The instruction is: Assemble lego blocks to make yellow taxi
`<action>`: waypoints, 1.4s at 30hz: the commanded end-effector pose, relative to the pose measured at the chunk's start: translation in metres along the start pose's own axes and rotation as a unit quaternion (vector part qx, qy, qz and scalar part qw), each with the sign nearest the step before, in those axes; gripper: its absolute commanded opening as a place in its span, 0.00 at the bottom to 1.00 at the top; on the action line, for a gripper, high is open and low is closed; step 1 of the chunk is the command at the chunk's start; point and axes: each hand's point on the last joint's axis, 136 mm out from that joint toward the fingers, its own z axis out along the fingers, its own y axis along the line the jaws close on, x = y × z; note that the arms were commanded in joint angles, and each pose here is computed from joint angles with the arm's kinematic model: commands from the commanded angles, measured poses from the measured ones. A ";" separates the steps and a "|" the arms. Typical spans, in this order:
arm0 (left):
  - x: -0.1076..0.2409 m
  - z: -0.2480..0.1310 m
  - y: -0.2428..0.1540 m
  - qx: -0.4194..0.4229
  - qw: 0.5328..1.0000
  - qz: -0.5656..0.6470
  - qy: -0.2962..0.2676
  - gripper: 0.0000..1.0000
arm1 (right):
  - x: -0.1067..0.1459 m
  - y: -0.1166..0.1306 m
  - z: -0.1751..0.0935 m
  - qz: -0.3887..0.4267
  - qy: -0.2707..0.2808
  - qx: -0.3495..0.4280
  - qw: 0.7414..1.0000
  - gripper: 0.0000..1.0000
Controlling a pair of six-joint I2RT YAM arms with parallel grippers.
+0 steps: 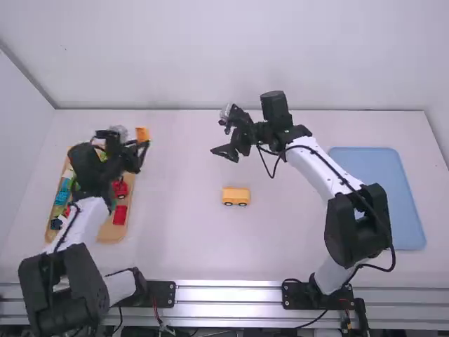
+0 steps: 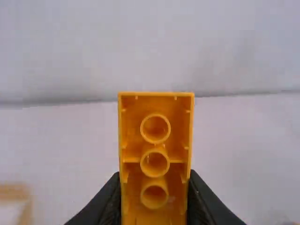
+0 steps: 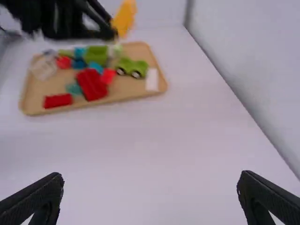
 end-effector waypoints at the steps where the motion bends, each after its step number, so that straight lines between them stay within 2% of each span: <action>1: 0.004 0.003 -0.083 0.172 0.982 0.074 -0.024 0.10 | -0.018 0.034 -0.008 0.014 -0.071 -0.108 0.992 0.99; 2: 0.004 0.003 -0.083 0.172 0.982 0.074 -0.024 0.10 | -0.018 0.034 -0.008 0.014 -0.071 -0.108 0.992 0.99; 3: 0.006 0.010 -0.112 0.217 0.971 0.097 -0.035 0.09 | -0.022 0.042 -0.012 0.012 -0.087 -0.132 0.987 0.99; 5: 0.007 0.018 -0.138 0.255 0.959 0.117 -0.045 0.02 | -0.025 0.054 -0.015 -0.005 -0.109 -0.163 0.981 0.99; 11: 0.000 0.036 -0.163 0.303 0.947 0.094 -0.055 0.02 | -0.018 0.074 -0.034 -0.037 -0.175 -0.213 0.961 0.88; 15: 0.000 0.035 -0.180 0.365 0.923 0.100 -0.063 0.02 | -0.012 0.070 -0.037 -0.036 -0.174 -0.205 0.962 0.83; 16: -0.001 0.036 -0.186 0.385 0.915 0.098 -0.067 0.02 | -0.011 0.070 -0.037 -0.032 -0.173 -0.205 0.963 0.78; 26: 0.003 0.045 -0.197 0.408 0.903 0.109 -0.083 0.02 | -0.013 0.071 -0.034 -0.041 -0.173 -0.206 0.962 0.61; 27: 0.001 0.044 -0.198 0.408 0.902 0.113 -0.087 0.02 | -0.013 0.070 -0.034 -0.041 -0.172 -0.204 0.963 0.55; 29: 0.000 0.044 -0.198 0.408 0.901 0.118 -0.092 0.02 | -0.012 0.071 -0.031 -0.044 -0.168 -0.203 0.964 0.49; 33: -0.001 0.044 -0.198 0.406 0.901 0.119 -0.094 0.02 | -0.010 0.068 -0.030 -0.044 -0.161 -0.195 0.966 0.40; 38: -0.002 0.043 -0.198 0.407 0.900 0.122 -0.096 0.02 | -0.010 0.071 -0.026 -0.045 -0.158 -0.197 0.967 0.36; 42: -0.005 0.042 -0.199 0.408 0.899 0.123 -0.101 0.02 | -0.008 0.068 -0.025 -0.044 -0.151 -0.189 0.969 0.23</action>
